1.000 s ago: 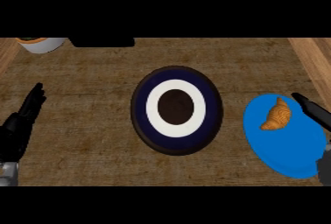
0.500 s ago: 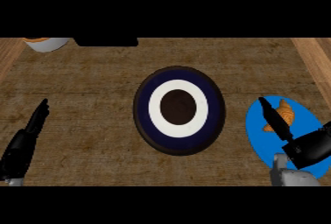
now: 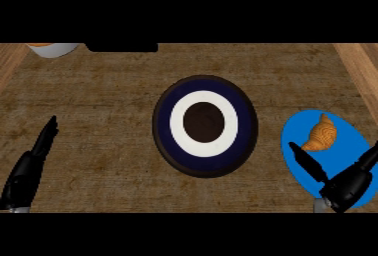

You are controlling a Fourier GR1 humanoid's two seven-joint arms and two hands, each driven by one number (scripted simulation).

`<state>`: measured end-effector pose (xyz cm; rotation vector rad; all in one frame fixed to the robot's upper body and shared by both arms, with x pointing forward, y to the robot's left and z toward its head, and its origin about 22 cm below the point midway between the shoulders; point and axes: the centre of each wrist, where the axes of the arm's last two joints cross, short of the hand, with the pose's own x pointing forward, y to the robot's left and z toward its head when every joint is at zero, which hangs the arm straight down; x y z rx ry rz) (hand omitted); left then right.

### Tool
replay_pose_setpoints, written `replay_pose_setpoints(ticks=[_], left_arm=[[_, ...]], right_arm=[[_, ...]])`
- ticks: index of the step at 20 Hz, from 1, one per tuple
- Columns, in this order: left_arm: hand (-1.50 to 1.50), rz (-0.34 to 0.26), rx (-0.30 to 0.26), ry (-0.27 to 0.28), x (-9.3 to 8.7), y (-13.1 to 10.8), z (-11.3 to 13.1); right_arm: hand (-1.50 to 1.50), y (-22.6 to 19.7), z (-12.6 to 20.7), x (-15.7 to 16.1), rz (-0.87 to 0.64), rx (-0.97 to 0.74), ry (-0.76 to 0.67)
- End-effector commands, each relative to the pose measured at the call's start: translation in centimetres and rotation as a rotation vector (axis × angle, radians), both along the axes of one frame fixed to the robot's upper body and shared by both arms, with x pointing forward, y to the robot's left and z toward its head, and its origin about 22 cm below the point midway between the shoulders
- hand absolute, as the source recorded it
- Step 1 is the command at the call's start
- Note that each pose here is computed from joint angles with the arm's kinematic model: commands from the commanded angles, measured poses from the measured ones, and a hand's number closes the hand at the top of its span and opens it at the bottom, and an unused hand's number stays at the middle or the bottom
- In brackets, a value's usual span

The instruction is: Pick the croissant from the plate and place it in the plate

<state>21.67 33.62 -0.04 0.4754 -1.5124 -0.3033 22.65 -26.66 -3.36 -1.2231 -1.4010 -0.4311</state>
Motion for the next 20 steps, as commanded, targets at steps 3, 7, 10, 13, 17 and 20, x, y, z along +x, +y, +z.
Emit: replay_pose_setpoints(ticks=[3, 7, 10, 13, 17, 20], left_arm=[[0.0, -0.005, -0.012, -0.007, 0.5, 0.0, 0.7], [0.0, 0.004, -0.01, -0.007, 0.0, -0.9, -0.6], [0.0, 0.012, -0.004, -0.016, 0.9, -0.5, -0.9], [0.0, -0.011, -0.014, -0.015, -0.7, 0.2, -0.4], [0.0, 0.006, -0.002, -0.006, 0.8, -0.6, -0.2], [0.0, 0.004, -0.026, 0.016, -0.5, -0.7, -1.6]], right_arm=[[-1.5, -3.7, 1.9, 0.2, -0.027, 0.073, 0.244], [-1.5, -3.3, 5.0, 2.9, -0.004, 0.113, 0.405], [-1.5, -4.4, 9.4, 4.9, -0.004, 0.127, 0.506], [-1.5, -3.4, 10.9, 5.7, 0.007, 0.146, 0.621], [-1.5, -4.0, 11.2, 5.5, 0.057, 0.161, 0.785], [-1.5, -3.5, 10.2, 6.9, 0.084, 0.192, 0.796]])
